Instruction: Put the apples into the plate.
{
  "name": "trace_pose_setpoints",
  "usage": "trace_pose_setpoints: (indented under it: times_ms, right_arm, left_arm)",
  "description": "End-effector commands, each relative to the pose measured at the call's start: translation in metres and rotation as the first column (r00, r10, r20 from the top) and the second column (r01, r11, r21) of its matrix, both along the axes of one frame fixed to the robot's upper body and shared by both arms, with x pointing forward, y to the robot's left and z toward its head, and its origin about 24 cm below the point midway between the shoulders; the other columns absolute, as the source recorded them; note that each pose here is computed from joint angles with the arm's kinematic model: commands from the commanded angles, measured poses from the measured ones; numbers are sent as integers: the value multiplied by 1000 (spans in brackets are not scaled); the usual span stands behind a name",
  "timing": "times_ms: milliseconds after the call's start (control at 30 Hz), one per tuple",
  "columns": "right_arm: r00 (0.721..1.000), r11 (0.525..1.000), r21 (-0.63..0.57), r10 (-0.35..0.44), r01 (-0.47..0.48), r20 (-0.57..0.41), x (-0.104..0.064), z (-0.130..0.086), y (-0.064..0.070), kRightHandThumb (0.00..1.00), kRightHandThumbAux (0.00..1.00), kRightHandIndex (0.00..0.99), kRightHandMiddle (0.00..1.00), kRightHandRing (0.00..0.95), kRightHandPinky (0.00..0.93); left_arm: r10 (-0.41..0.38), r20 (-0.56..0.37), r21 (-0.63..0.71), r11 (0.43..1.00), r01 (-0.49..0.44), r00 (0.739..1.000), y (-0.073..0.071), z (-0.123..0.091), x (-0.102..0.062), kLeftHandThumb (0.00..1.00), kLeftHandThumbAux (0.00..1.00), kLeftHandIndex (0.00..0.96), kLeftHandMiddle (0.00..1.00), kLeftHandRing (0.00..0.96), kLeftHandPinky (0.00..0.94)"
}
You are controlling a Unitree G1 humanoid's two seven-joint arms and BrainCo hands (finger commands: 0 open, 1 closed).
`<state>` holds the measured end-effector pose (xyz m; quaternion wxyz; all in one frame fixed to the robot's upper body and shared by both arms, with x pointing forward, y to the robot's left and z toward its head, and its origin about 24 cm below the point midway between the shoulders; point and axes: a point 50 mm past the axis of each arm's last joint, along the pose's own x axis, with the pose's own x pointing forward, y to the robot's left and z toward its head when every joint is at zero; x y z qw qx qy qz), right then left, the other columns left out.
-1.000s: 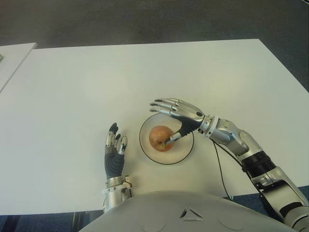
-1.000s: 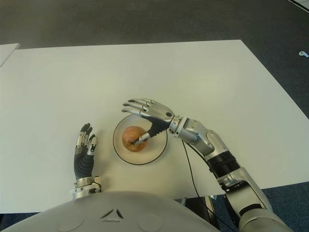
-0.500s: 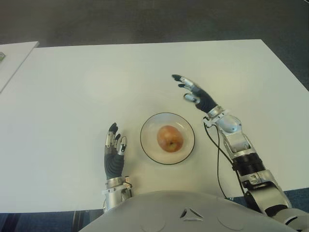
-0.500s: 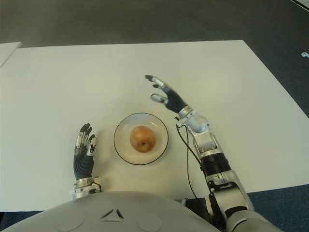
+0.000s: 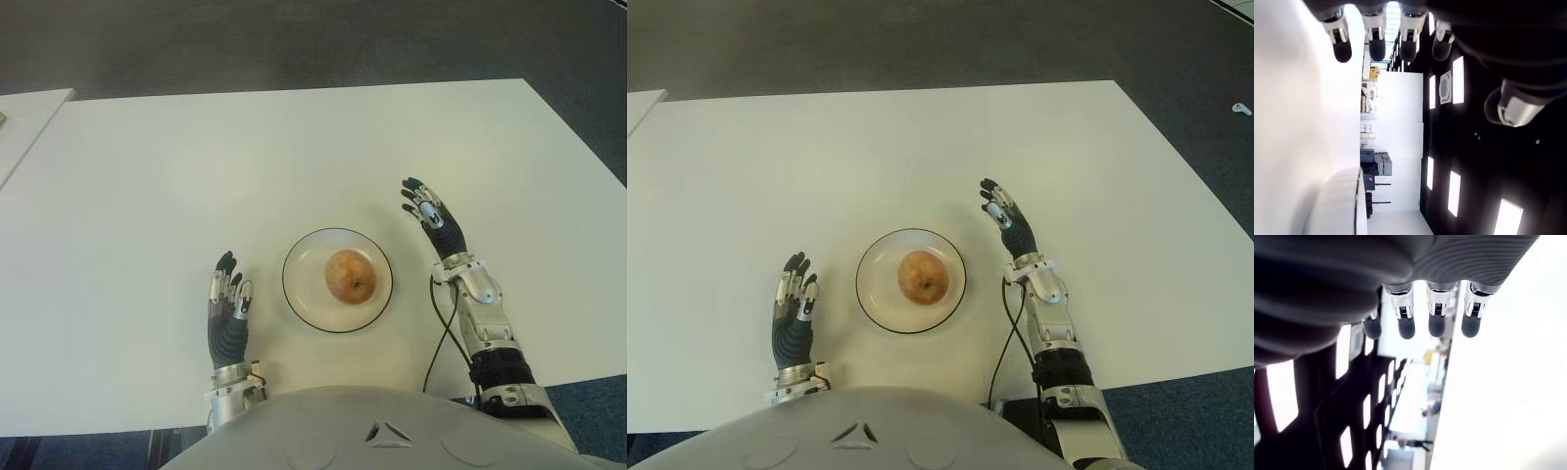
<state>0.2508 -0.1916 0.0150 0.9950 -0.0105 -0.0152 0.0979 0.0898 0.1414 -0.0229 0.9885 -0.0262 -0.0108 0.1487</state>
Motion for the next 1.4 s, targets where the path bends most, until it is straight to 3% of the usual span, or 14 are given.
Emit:
trace_pose_setpoints:
  times_ms: [33,200,400,700,967,1400]
  right_arm:
    - [998,991,121,-56,58,-18,-3,-2,-2,73,303,0,0,0,0]
    - [992,960,255,-103,117,-69,-13,-9,-4,83,286,7,0,0,0]
    - [987,948,288,-107,137,-115,-21,-21,-6,91,280,31,0,0,0]
    - [969,954,225,-156,198,-193,-27,-49,-11,90,293,13,0,0,0]
    - [973,975,132,-154,178,-170,-38,-50,-7,60,306,1,0,0,0]
    - [969,982,105,-132,157,-210,-50,-60,5,25,329,0,0,0,0]
  left_arm:
    - [17,-113,-24,1000,-20,993,-1,-14,-16,116,417,0,0,0,0]
    - [16,-106,-18,1000,-18,994,0,-13,-18,119,422,0,0,0,0]
    - [10,-107,-11,1000,-11,994,1,-12,-20,121,425,0,0,0,0]
    - [4,-121,-9,1000,-5,993,3,-8,-22,121,435,0,0,0,0]
    - [14,-118,-14,1000,-15,993,5,-8,-23,119,456,0,0,0,0]
    - [24,-102,-51,998,-29,994,10,-10,-17,123,442,0,0,0,0]
